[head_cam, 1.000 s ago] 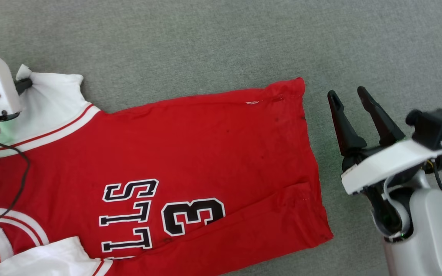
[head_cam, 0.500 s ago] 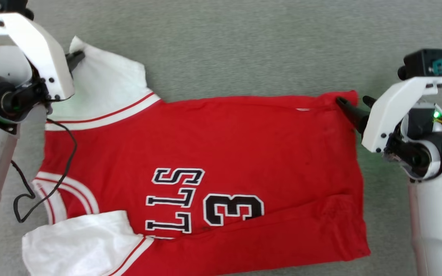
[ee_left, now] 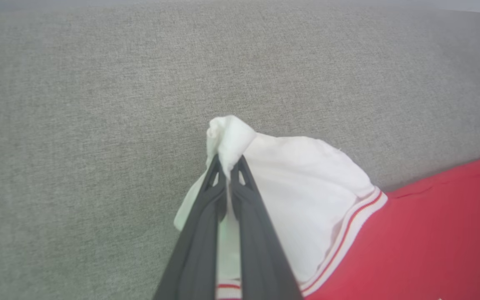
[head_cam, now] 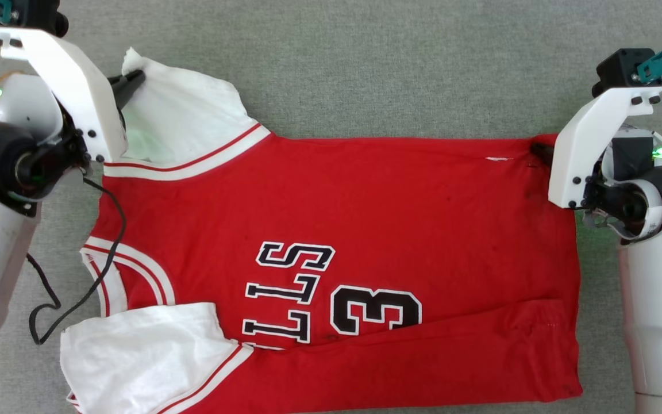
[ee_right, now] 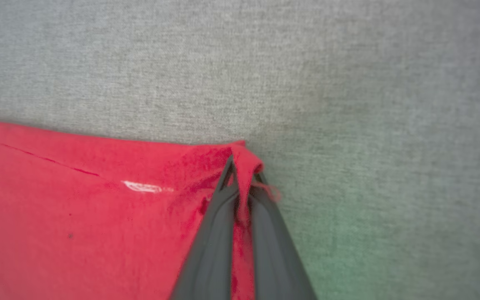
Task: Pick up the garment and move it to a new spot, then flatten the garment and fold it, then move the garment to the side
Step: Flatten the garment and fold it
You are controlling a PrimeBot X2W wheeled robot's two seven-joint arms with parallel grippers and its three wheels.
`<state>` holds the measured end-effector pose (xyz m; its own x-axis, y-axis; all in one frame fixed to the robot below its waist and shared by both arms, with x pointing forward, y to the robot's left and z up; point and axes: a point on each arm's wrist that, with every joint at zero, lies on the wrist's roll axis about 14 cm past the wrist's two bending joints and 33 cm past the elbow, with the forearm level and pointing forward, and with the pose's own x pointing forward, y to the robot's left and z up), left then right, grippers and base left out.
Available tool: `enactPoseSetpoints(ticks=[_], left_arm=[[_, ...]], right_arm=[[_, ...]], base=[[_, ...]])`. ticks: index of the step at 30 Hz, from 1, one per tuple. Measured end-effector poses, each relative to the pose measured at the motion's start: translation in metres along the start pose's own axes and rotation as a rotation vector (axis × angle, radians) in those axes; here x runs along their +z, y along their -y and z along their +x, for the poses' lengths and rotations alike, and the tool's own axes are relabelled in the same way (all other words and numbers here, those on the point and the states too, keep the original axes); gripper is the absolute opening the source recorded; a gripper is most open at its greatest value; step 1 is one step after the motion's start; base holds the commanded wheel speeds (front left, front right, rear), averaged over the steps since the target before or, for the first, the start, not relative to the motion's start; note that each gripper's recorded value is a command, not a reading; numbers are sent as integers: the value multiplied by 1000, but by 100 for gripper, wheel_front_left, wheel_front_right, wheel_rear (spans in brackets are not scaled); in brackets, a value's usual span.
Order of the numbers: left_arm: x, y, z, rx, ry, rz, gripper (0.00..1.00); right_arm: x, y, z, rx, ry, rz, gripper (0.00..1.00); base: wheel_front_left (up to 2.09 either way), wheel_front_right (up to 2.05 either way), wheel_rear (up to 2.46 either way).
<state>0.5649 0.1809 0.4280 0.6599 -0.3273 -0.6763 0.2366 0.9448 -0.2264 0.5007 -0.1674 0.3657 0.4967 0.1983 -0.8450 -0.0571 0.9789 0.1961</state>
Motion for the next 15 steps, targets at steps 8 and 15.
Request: enactPoseSetpoints(ticks=[8,15], left_arm=[[7,2,-35,-6,129,-55,0],[-17,2,-83,0,230,-176,0]], right_arm=[[23,-3,-36,-1,151,-43,0],[6,-9,-78,17,229,-48,0]], base=[[0,0,0],[0,0,0]])
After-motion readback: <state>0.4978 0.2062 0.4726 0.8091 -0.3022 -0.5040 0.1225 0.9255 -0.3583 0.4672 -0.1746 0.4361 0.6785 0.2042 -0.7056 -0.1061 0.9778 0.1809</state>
